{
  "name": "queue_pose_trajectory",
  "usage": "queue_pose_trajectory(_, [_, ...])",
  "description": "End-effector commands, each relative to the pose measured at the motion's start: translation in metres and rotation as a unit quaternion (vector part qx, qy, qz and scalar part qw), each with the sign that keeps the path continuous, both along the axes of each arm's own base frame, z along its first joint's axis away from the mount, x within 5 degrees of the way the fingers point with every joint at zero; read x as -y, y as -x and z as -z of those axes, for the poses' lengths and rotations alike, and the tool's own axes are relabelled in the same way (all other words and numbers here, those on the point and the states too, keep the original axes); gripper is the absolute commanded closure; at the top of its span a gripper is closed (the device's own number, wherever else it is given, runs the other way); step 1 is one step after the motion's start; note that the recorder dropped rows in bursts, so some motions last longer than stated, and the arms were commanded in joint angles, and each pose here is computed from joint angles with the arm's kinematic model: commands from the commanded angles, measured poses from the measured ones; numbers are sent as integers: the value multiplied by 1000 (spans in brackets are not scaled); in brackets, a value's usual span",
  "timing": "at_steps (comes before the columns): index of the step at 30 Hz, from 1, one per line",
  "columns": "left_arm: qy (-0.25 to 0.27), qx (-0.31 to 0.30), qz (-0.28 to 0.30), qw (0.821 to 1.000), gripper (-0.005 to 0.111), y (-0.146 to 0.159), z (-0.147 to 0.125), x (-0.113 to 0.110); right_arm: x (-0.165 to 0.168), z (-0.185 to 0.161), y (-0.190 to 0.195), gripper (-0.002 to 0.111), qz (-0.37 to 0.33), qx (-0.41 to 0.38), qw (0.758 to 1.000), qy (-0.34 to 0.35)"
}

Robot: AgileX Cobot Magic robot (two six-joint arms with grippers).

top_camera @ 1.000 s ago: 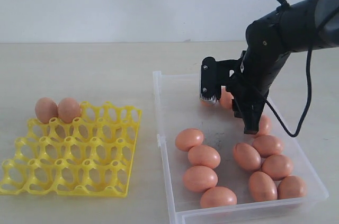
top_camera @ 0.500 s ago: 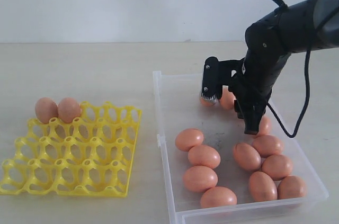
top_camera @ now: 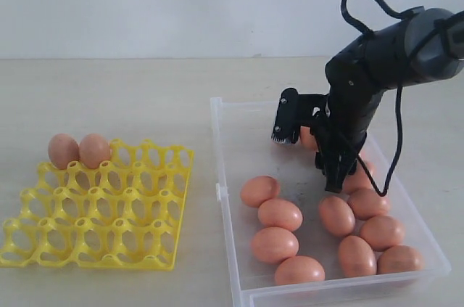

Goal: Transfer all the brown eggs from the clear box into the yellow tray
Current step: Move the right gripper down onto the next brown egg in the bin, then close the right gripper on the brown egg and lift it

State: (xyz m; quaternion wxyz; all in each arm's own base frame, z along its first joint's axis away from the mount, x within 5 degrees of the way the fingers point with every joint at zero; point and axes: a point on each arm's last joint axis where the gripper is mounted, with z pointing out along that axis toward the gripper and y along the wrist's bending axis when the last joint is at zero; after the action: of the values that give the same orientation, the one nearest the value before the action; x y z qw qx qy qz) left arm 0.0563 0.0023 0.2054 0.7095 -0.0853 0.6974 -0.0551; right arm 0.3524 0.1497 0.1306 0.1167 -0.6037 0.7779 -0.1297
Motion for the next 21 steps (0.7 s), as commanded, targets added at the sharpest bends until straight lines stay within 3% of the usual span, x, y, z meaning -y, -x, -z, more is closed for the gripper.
queue_pose_trajectory(1, [1,3,3,1000,103,0,-2,0,7,7,-3,56,36,11,999,28])
queue_pose_trajectory(3, [1,3,3,1000,103,0,-2,0,8,7,-3,68,53,12,998,32])
queue_pose_trajectory(6, [1,3,3,1000,103,0,-2,0,9,7,-3,108,53,14,998,35])
queue_pose_trajectory(13, [1,3,3,1000,103,0,-2,0,3,-1,-8,109,81,55,995,-20])
queue_pose_trajectory(21, [1,3,3,1000,103,0,-2,0,3,-43,-5,109,120,99,985,-69])
